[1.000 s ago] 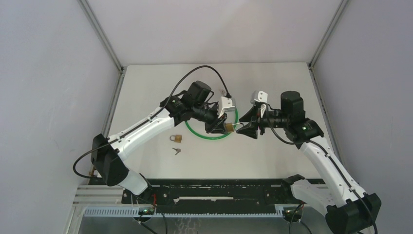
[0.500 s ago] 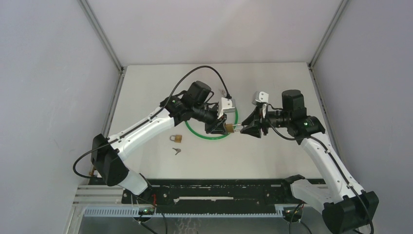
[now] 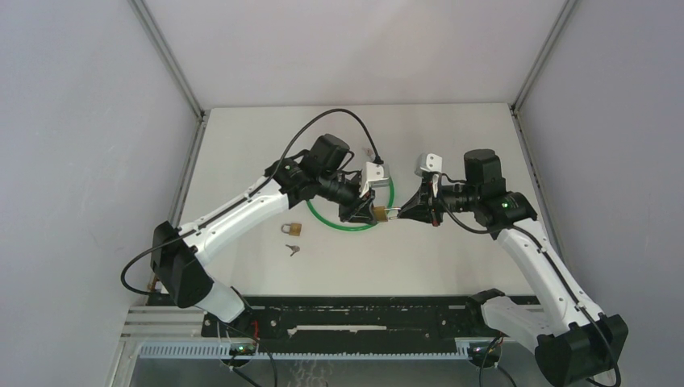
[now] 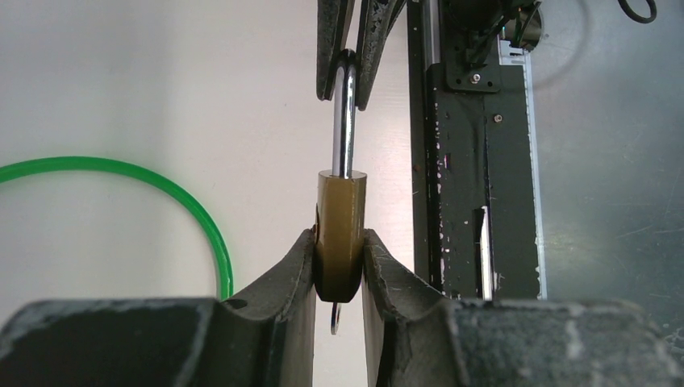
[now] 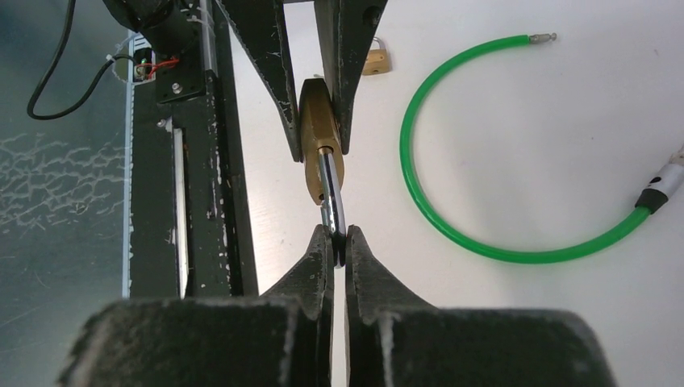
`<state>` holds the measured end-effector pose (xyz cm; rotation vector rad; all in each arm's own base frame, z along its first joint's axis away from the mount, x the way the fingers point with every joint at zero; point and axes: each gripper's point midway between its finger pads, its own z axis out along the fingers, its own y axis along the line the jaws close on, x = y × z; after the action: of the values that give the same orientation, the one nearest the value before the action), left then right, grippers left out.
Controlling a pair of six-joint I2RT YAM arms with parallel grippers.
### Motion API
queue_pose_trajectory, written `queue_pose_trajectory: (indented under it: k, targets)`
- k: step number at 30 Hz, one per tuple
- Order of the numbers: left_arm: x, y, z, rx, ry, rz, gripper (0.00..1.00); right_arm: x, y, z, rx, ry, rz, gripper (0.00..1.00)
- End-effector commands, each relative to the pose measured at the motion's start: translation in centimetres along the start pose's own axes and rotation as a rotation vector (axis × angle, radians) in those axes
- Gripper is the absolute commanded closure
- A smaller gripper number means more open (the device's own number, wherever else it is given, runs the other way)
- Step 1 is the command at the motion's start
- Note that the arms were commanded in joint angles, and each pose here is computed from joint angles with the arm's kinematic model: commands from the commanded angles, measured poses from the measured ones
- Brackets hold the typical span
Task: Lock with the key
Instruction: Lock the lock.
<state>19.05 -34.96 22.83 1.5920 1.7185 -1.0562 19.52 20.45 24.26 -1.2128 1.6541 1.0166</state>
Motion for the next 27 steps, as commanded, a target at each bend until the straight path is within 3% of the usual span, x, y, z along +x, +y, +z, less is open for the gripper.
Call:
queue_pose_trajectory:
  k: [1,12,27]
  targets:
    - [-3.0,-1.4,-1.1,0.044,-0.1,0.093,1.0,-2.4,0.4,-0.2,-0.001,-0.054,-0.064,1.0]
    - [-4.8,-2.5,-0.7,0.139,-0.147,0.097,1.0,-3.2,1.1,0.1,0.001,-0.098,-0.065,1.0]
    - [-6.2,-1.4,-0.4,0.098,-0.174,0.105,1.0,-3.1,2.0,1.2,-0.042,-0.096,-0.042,1.0]
